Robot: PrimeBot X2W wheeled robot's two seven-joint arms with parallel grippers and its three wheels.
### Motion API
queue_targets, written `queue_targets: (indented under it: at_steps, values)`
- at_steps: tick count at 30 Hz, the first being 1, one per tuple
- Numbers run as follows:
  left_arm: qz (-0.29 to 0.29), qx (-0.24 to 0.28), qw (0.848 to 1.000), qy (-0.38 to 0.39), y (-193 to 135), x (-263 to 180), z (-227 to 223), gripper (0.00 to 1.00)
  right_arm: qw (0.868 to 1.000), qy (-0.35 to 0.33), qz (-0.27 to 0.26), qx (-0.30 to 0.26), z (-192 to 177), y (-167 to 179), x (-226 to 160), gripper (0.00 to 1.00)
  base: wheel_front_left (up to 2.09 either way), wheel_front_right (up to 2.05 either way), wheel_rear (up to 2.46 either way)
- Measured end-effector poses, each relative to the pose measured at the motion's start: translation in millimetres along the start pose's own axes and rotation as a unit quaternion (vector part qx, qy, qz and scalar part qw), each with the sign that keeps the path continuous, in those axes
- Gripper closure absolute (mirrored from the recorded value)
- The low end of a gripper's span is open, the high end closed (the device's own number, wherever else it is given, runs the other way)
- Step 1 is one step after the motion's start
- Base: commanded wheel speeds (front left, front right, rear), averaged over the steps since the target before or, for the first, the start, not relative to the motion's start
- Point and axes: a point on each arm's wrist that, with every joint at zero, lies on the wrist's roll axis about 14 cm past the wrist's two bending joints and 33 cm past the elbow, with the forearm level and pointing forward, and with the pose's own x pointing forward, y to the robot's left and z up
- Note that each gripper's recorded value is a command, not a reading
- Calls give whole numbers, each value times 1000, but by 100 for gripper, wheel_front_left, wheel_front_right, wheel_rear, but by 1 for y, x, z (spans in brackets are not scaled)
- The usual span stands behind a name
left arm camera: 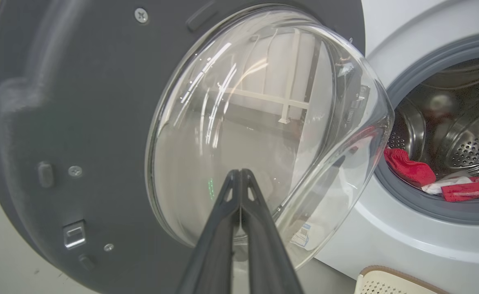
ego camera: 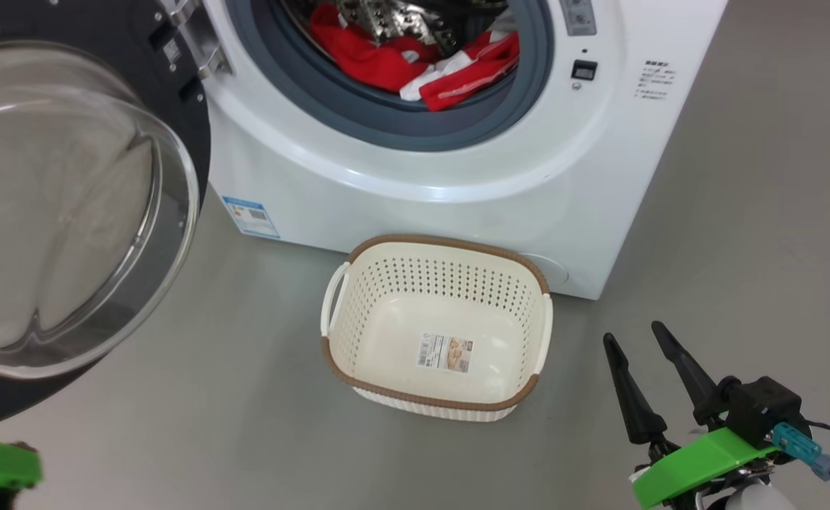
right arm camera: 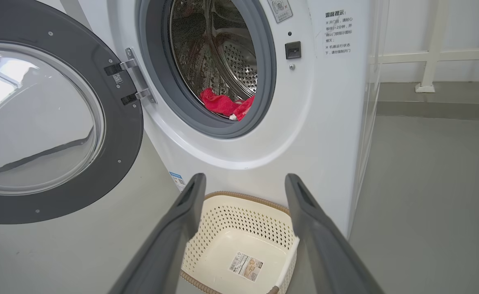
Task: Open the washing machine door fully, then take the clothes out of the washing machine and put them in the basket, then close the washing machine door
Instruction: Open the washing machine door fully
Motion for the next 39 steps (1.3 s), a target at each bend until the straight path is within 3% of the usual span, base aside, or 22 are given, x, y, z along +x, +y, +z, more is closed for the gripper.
queue_targets:
  at_steps: [2, 3, 18, 39]
  values:
    - [-26, -5, 1000, 0, -16, -7, -2, 7, 1000, -3, -6, 2, 2, -2, -5, 0, 0, 0, 0]
    - [-41, -6, 999, 0, -25, -11, -4, 0, 1000, -4, -8, 2, 3, -3, -8, 0, 0, 0, 0]
    - [-187, -22, 982, 8, -112, -48, -14, 0, 996, -41, -80, -5, 28, -39, -51, 0, 0, 0, 0]
    - [-360, -58, 929, 62, -236, -79, -45, 0, 976, -82, -200, -5, 49, -98, -112, 0, 0, 0, 0]
